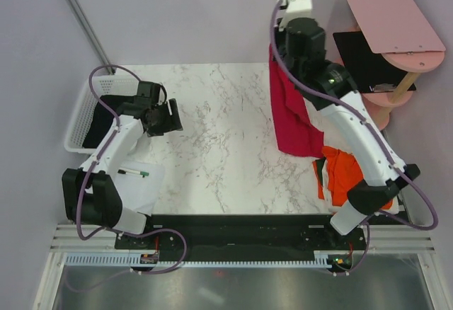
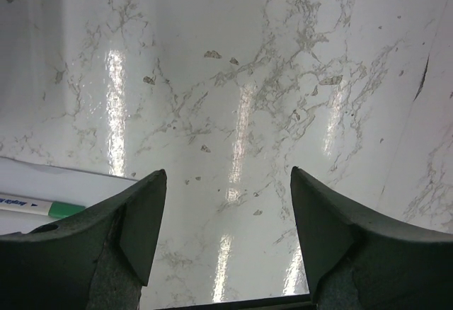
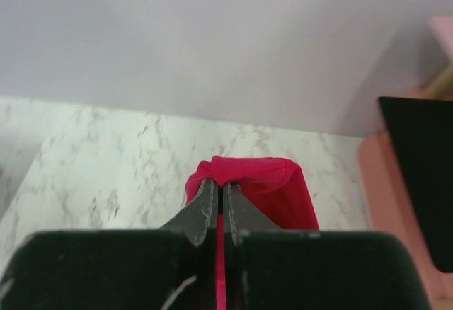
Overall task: Fold and stack the t-shirts
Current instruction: Flatten out the tshirt
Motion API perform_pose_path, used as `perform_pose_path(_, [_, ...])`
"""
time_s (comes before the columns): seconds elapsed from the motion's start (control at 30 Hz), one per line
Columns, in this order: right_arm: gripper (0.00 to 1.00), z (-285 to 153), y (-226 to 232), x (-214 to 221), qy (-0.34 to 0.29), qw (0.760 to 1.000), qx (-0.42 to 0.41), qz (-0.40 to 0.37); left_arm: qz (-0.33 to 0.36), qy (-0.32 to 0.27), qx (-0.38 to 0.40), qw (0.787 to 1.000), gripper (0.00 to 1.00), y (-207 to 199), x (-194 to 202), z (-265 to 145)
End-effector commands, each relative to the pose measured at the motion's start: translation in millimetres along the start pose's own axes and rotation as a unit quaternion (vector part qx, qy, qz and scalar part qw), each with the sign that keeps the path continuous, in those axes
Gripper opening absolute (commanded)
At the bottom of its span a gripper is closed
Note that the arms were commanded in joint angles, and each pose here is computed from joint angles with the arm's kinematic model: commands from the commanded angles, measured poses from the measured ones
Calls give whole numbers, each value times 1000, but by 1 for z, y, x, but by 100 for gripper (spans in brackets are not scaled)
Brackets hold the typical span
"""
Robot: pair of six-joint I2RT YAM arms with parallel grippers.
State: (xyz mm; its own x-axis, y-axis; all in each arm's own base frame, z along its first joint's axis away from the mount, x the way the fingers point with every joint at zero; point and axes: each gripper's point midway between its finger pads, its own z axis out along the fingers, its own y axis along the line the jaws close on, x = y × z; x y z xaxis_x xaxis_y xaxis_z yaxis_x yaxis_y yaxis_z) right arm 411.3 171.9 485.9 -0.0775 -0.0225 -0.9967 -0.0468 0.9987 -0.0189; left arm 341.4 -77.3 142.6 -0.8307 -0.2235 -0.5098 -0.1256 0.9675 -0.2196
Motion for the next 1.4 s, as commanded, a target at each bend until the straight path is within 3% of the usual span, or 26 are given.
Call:
perform_pose_path(0.0, [0, 21, 98, 107, 112, 983, -138, -40, 10, -55, 6, 998, 78, 3, -26, -38])
perform_pose_path(0.13, [0, -12, 220, 217, 200, 935, -278, -89, 3, -85, 6, 996, 78, 5, -39, -60])
perform_pose_path(0.23, [0, -57, 292, 272, 232, 900, -346, -130, -4, -101, -12, 995, 78, 14, -46, -71])
perform_pose_path(0.3, [1, -88, 328, 283, 237, 876, -398, -135, -12, -105, -29, 994, 78, 25, -47, -74])
perform_pose_path(0.37, [18, -116, 353, 297, 245, 860, -425, -138, -23, -99, -40, 994, 81, 36, -45, -71])
perform_pose_path(0.4, [42, -127, 361, 300, 246, 850, -449, -127, -26, -96, -42, 994, 83, 39, -43, -70])
perform_pose_path(0.43, [53, -131, 360, 291, 240, 850, -455, -113, -29, -86, -44, 995, 85, 42, -38, -65])
perform_pose_path(0.47, [69, -130, 357, 287, 233, 855, -451, -102, -33, -81, -41, 995, 87, 43, -35, -62])
perform_pose_path(0.5, [92, -125, 350, 291, 223, 867, -433, -102, -33, -73, -39, 996, 88, 43, -32, -59])
perform_pose_path(0.53, [98, -123, 337, 264, 196, 881, -421, -87, -34, -61, -37, 997, 89, 43, -27, -51])
perform_pose_path(0.7, [98, -95, 275, 216, 156, 921, -355, -33, -47, -28, 50, 997, 88, 14, -14, -26])
perform_pose_path(0.83, [98, -62, 220, 207, 151, 947, -283, -13, -47, -9, 105, 993, 88, -8, -9, -5])
perform_pose_path(1.07, [97, -32, 150, 226, 176, 962, -210, 16, -36, 35, 118, 992, 82, -32, -8, 47])
perform_pose_path(1.37, [97, -20, 92, 238, 193, 967, -161, 43, -34, 62, 74, 995, 81, -27, -11, 111])
